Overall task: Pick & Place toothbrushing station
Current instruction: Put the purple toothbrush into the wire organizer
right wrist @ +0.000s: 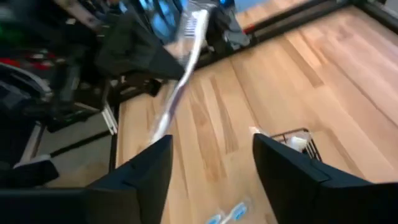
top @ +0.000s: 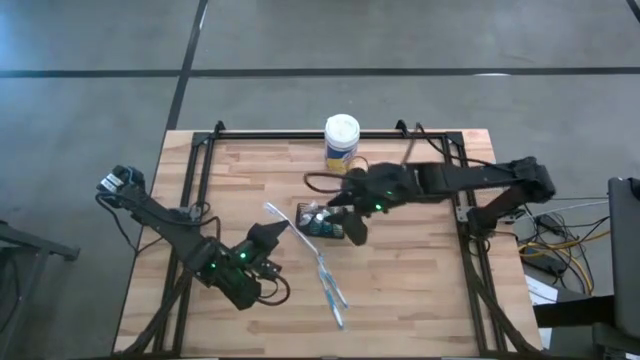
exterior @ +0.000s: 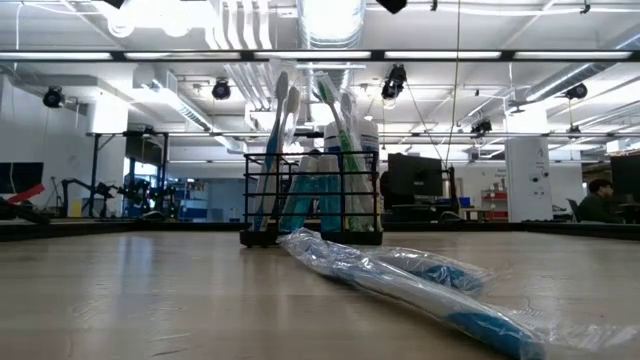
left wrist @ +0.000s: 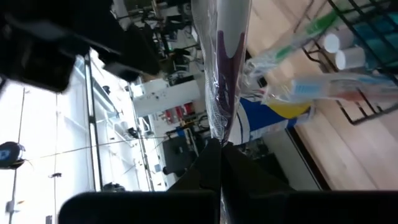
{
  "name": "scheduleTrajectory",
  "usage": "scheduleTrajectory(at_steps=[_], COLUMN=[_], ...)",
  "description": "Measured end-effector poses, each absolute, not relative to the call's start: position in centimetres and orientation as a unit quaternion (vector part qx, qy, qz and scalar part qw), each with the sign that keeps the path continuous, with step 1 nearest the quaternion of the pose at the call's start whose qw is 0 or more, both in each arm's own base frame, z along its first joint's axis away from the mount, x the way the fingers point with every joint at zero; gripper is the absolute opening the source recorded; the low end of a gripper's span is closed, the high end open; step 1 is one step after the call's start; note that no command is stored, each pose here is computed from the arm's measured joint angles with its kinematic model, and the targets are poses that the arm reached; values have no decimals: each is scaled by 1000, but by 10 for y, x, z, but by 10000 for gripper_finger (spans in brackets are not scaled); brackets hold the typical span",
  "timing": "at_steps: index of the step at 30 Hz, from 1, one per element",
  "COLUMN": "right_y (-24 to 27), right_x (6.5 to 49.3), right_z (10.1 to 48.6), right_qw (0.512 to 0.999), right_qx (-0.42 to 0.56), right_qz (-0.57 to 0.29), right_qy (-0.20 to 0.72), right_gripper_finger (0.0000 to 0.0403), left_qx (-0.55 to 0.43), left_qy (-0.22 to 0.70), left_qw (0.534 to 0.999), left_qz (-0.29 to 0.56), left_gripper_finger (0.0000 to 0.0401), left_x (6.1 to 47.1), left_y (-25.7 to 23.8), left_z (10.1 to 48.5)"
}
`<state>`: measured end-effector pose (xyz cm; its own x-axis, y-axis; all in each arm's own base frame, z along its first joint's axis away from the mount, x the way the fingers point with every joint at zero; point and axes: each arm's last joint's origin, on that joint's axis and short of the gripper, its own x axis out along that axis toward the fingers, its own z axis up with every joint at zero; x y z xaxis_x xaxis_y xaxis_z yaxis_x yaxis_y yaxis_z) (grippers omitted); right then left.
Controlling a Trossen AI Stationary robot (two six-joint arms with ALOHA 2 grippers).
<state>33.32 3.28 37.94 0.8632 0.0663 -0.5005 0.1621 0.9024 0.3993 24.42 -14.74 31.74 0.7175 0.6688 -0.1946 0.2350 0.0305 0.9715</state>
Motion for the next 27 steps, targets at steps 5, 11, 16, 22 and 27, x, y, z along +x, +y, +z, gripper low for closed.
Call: scheduleTrajectory(at_steps=[5,11,16,22,27], right_y=[20,14,16,19,19], right_x=[357,385,409,427,433], right_z=[385,379,373,365,362], right_qw=[924,905,902,897,894], right_qx=[236,259,249,246,246], right_qz=[-18,5,34,63,73], right_qy=[301,338,351,363,367], right_gripper_finger=[243,251,251,249,244], left_qx=[676,678,678,681,680], left_qy=[329,329,327,330,330], left_qw=[636,634,635,629,628], left_qz=[174,173,174,178,183], left_gripper_finger=[0,0,0,0,0], left_x=[246,246,246,246,245], left_y=[-149,-150,-150,-149,-149], left_z=[320,320,320,317,317])
